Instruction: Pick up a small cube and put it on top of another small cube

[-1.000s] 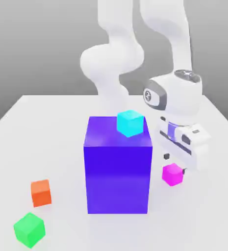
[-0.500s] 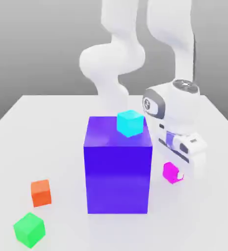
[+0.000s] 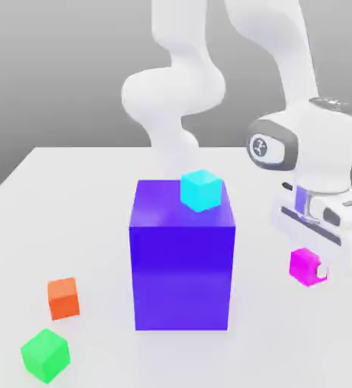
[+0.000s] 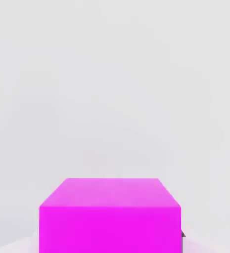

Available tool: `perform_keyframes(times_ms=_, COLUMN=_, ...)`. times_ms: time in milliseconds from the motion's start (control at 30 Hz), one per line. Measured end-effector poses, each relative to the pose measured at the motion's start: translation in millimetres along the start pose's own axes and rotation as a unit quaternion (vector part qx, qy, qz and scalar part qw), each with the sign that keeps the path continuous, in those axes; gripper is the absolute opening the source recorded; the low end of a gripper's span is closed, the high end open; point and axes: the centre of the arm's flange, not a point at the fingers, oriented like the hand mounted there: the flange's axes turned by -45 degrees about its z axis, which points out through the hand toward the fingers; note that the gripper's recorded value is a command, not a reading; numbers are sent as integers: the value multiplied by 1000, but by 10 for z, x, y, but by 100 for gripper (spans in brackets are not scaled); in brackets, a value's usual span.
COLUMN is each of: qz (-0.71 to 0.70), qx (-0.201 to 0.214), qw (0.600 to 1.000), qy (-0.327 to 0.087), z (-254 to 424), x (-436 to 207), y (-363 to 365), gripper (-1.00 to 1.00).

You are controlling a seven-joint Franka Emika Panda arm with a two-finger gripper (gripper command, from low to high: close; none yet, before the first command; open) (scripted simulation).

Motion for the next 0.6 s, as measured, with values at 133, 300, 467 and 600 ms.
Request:
perform_keyframes(times_ms=133, qz=79, qx=-2, qw=997, qy=-14, z=11, x=-751, y=534, gripper=-100)
perform_keyframes(times_ms=300, qz=187, qx=8, qw=982, qy=-35, z=-26, x=-2041, y=749, gripper=-100)
perform_keyframes(times_ms=467, qz=284, qx=22, qw=957, qy=-48, z=-146, x=-3269, y=497, gripper=-100)
perform_keyframes(times_ms=600, qz=364, qx=35, qw=930, qy=-35, z=-297, x=-4103, y=-137, gripper=-100)
